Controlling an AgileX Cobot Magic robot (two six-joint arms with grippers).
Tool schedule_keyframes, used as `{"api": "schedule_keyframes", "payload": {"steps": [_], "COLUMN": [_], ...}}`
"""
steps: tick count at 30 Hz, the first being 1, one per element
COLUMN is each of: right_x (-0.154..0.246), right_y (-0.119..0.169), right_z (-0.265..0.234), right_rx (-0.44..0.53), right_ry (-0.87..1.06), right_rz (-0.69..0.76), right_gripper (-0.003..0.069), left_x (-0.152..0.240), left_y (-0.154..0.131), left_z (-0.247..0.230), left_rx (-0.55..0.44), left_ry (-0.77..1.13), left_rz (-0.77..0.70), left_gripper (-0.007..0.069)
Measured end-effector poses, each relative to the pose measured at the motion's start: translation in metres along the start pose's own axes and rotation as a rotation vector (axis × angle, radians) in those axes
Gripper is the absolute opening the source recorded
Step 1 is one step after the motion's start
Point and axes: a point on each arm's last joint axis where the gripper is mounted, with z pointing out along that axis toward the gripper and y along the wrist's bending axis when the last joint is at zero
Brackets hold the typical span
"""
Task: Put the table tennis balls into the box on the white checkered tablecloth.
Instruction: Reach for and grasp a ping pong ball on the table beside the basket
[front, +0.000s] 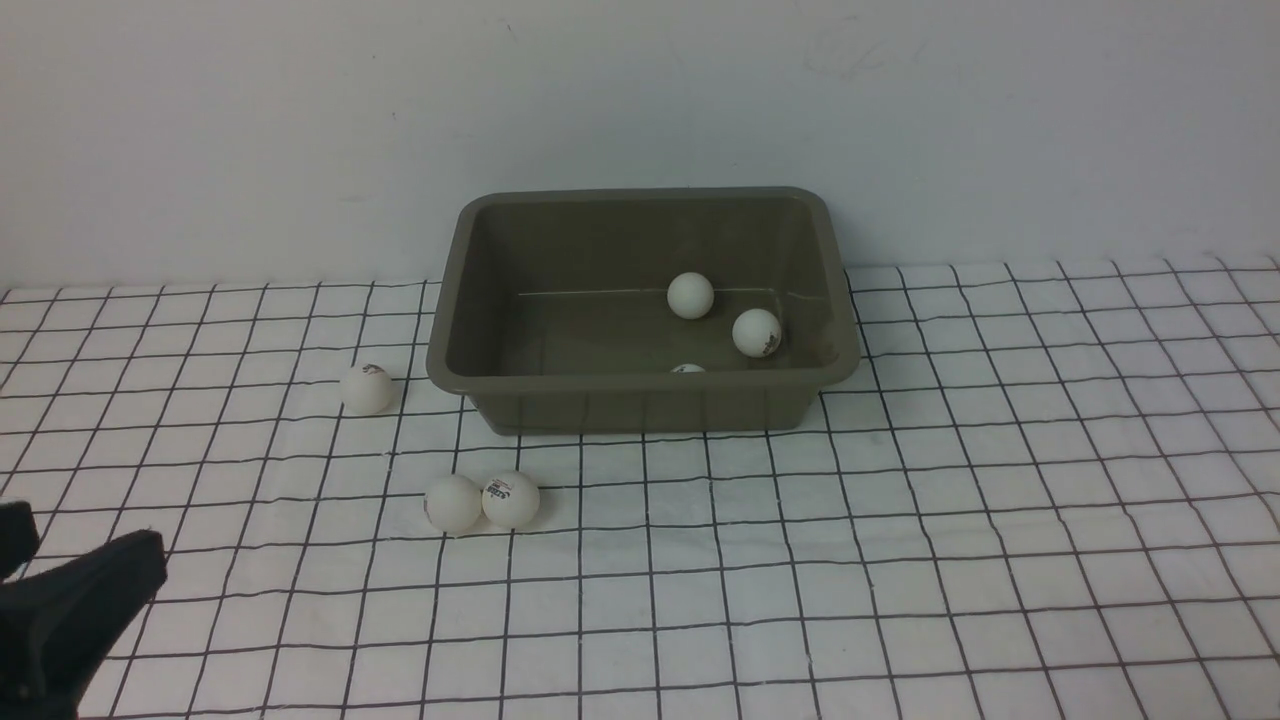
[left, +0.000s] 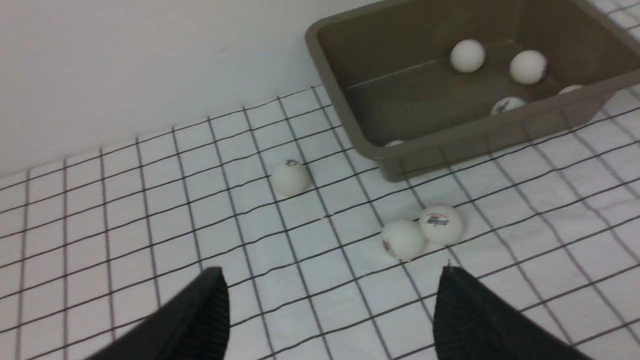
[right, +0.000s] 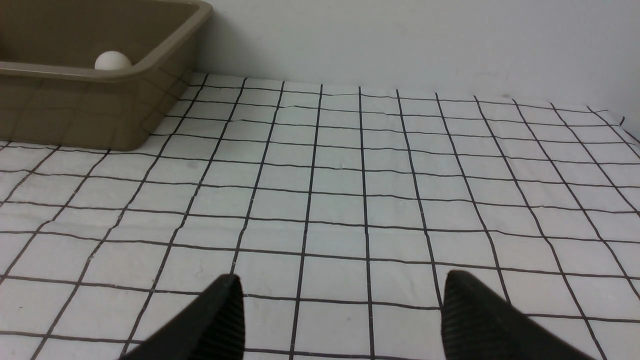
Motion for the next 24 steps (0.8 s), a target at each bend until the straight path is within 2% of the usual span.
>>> {"api": "schedule_keyframes", "payload": {"steps": [6,12,17,24], "right_x": [0.000,0.000,0.000,0.000], "right_y": [0.000,0.000,0.000,0.000], "right_z": [0.000,0.000,0.000,0.000], "right_rx": [0.000,0.000,0.000,0.000], "right_ry": [0.000,-0.001,-0.002,-0.002], "right_rz": [0.000,0.000,-0.001,-0.002], "right_gripper": [0.0482,0.0482,0.0482,0.0482], "left_x": [-0.032,-0.056,-0.059,-0.069], "left_y": [0.010,0.012,0.007,0.008], "left_z": [0.041,0.120,0.156,0.157], "left_rx": [-0.033,0.062,0.157,0.120], "left_ry": [0.176,0.324,0.303,0.205], "left_rz": [0.133,0.432,0.592,0.653], "left_gripper": [0.0492,0.0492,0.0492,0.0492]}}
